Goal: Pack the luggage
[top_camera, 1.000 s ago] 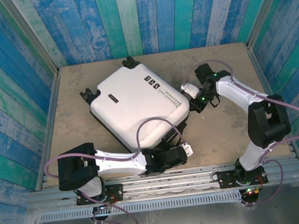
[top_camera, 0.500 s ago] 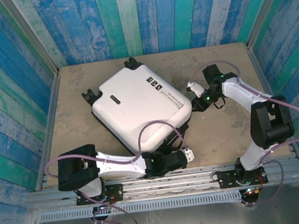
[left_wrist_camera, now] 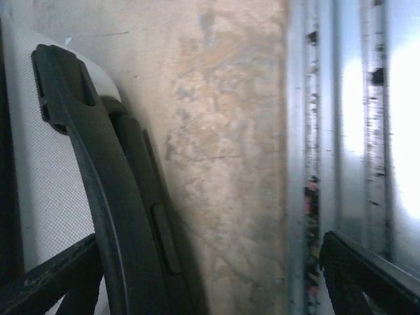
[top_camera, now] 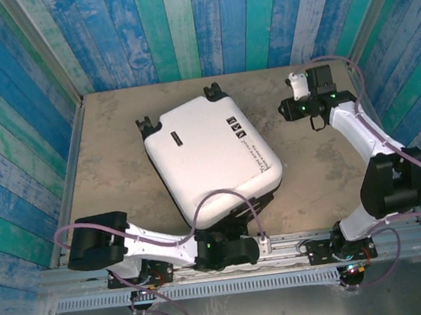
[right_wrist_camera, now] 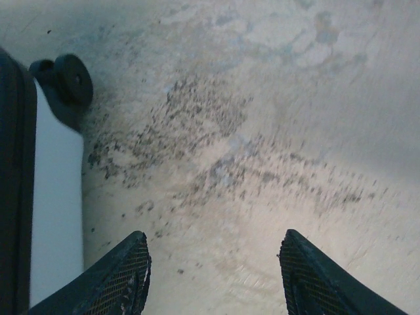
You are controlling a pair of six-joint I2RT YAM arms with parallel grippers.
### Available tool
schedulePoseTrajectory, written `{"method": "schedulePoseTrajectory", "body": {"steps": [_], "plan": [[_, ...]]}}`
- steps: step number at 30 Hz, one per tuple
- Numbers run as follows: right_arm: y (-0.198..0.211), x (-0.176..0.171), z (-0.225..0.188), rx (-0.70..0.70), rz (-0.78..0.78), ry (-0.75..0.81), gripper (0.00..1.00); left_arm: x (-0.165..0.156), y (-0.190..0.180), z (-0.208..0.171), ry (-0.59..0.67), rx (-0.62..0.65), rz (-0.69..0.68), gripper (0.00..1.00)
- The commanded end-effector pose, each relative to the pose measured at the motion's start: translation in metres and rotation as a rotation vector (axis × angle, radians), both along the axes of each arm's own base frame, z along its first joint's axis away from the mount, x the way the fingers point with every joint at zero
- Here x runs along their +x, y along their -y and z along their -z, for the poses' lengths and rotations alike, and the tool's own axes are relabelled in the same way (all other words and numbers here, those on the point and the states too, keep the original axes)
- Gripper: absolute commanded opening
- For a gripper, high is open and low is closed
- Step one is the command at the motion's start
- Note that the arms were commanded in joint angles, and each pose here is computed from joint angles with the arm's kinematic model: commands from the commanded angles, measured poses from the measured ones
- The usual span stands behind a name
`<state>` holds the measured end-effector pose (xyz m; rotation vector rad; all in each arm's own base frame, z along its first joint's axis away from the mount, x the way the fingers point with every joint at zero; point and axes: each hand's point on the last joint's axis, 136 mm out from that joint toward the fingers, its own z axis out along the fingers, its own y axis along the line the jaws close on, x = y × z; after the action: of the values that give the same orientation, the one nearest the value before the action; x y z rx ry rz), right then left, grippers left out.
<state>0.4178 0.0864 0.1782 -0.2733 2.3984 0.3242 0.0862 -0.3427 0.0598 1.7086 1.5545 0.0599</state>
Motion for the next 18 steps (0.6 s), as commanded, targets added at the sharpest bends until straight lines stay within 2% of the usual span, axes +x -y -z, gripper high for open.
{"method": "schedulePoseTrajectory", "body": {"steps": [1, 6, 8, 9, 10, 15, 18], "plan": [[-0.001, -0.025, 0.007, 0.150, 0.077, -0.099, 0.56, 0.055, -0.006, -0.053, 0.073, -0.183, -0.190, 0.88], [0.006, -0.042, -0.006, 0.181, 0.108, -0.080, 0.60, 0.110, -0.036, -0.079, 0.052, -0.315, -0.334, 0.89], [0.011, -0.050, -0.013, 0.202, 0.129, -0.070, 0.63, 0.124, -0.050, -0.098, 0.064, -0.391, -0.396, 0.93], [0.013, -0.052, -0.014, 0.215, 0.142, -0.070, 0.65, 0.126, -0.053, -0.104, 0.069, -0.412, -0.406, 0.97], [0.014, -0.055, -0.015, 0.234, 0.149, -0.072, 0.66, 0.126, -0.055, -0.108, 0.069, -0.426, -0.414, 0.93], [0.010, -0.069, -0.018, 0.292, 0.133, -0.085, 0.67, 0.127, -0.072, -0.123, 0.014, -0.526, -0.553, 0.93], [0.013, -0.074, -0.016, 0.275, 0.144, -0.069, 0.70, 0.120, -0.089, -0.150, 0.067, -0.648, -0.637, 0.93]]}}
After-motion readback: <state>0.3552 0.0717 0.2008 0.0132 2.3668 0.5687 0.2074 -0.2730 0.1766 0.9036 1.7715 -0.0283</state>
